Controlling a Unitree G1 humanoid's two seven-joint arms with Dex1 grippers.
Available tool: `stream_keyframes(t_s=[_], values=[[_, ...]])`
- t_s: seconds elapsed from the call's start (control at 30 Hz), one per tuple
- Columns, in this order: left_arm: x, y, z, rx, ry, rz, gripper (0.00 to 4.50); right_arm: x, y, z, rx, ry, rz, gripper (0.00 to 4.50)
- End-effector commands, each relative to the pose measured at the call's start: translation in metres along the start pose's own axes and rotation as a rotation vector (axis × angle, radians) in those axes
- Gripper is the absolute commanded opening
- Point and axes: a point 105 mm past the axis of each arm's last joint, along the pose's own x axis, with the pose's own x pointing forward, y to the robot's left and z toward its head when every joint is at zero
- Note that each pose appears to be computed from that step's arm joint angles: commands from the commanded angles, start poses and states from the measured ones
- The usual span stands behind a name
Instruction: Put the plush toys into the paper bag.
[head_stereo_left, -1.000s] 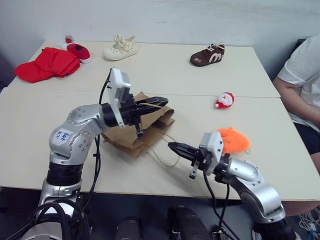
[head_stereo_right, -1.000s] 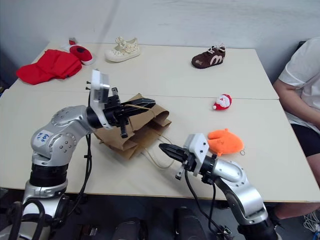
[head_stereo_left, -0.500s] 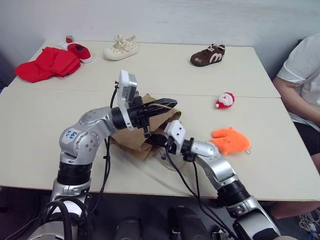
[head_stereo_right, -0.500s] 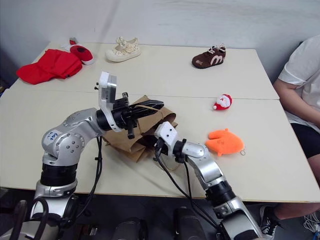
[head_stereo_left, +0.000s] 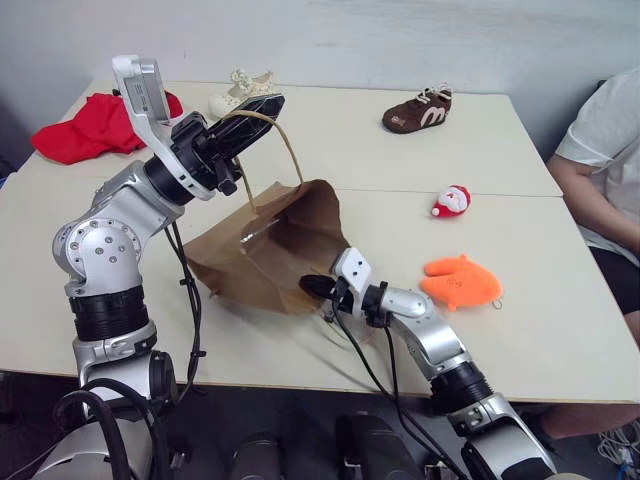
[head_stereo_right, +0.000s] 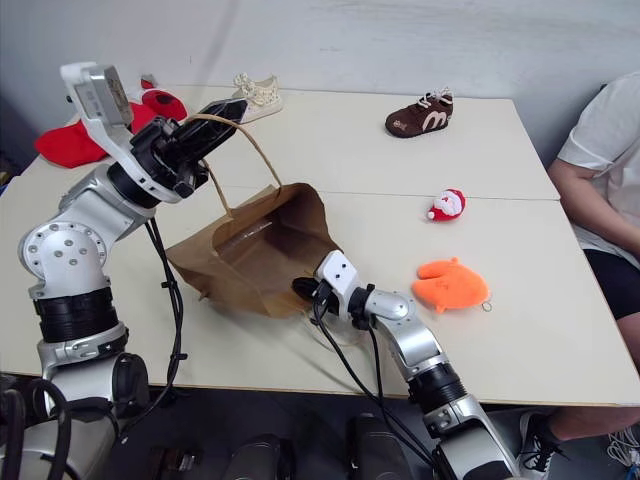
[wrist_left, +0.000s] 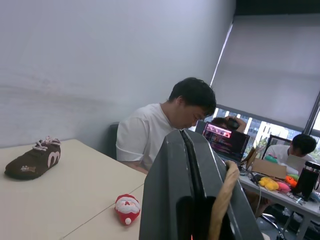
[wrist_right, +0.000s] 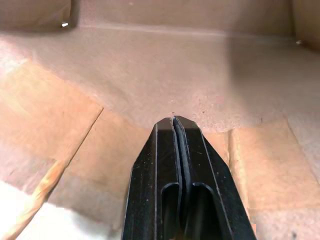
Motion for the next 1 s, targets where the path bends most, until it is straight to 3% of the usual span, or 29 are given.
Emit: stream_keyframes(t_s=[0.03,0.33,0.43,0.67,0.8,0.9,1.0], values=[[0.008,-0.006,-0.001,0.010,-0.001,-0.038,0.00,-0.005,0.002,-0.010,0.035,0.031,-0.007,0.04],[0.018,-0.015,-0.043,-0.046,0.076,-0.103,0.00,-0.007,0.009,0.017,-0.004,-0.102,0.057,0.04],[0.021,-0.016,-0.046,-0.051,0.080,-0.117,0.00,-0.018,0.011,0.042,-0.065,-0.179,0.093,0.59],[0.022,-0.016,-0.046,-0.063,0.092,-0.153,0.00,-0.071,0.014,0.096,-0.140,-0.432,0.131,3.08],[0.023,-0.016,-0.047,-0.064,0.104,-0.182,0.00,-0.123,0.008,0.102,-0.152,-0.431,0.042,4.47],[0.023,-0.016,-0.047,-0.064,0.105,-0.187,0.00,-0.154,0.000,0.100,-0.208,-0.391,-0.075,4.49],[0.022,-0.016,-0.048,-0.063,0.108,-0.192,0.00,-0.221,-0.019,0.062,-0.307,-0.156,-0.305,4.49]])
